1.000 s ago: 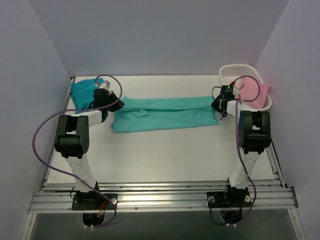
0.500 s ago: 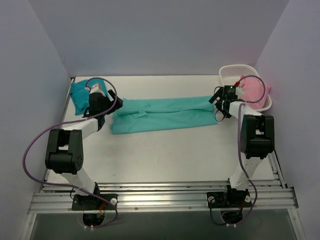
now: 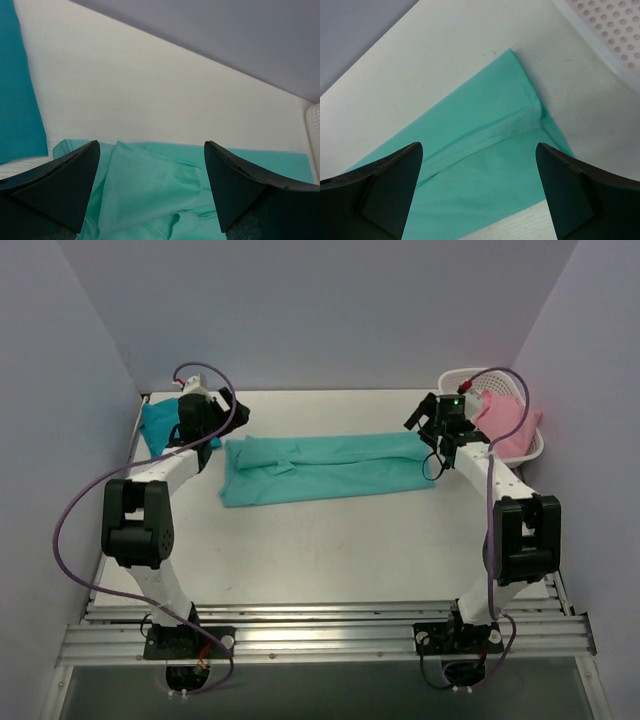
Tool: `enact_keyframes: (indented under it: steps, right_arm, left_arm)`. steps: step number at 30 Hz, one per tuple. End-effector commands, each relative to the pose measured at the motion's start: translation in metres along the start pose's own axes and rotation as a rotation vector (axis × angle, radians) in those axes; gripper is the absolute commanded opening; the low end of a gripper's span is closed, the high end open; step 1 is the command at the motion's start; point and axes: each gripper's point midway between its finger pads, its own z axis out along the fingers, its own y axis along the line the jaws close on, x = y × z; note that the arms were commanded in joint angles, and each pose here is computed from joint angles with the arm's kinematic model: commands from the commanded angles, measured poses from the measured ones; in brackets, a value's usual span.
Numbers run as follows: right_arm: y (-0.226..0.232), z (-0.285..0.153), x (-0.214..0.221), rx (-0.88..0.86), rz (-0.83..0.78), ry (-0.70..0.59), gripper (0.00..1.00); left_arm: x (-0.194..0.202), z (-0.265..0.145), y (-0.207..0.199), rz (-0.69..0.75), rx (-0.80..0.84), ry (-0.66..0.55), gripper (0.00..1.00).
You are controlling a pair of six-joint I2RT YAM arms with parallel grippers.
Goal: Fold and stack the t-shirts
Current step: Fold the tshirt
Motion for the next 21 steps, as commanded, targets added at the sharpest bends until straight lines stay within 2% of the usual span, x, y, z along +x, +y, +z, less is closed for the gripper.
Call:
enact_keyframes:
  steps: [1,2,4,8,21]
  right_arm:
    - [0.028,-0.041,0.011,-0.072,-0.024,-0.018,0.92]
    - [0.036,-0.047,0.016,-0.092,-0.025,-0.025,0.92]
    - [0.049,-0.062,0.03,-0.102,-0.059,-0.032,0.92]
    - [0.041,-0.076,0.048,-0.071,-0.102,-0.009,0.91]
    - [0.032,-0.107,0.043,-0.09,-0.114,-0.051,0.92]
  left_arm:
    - [0.042,0.029,0.01,-0.001,0.025,0.132,0.94]
    - [0.039,0.037,0.007,-0.004,0.036,0.132,0.94]
    - [0.058,0.05,0.017,-0.027,0.018,0.178,0.94]
    - [0.067,0.058,0.018,-0.033,0.036,0.184,0.94]
    - [0.089,0.066,0.021,-0.038,0.055,0.217,0.94]
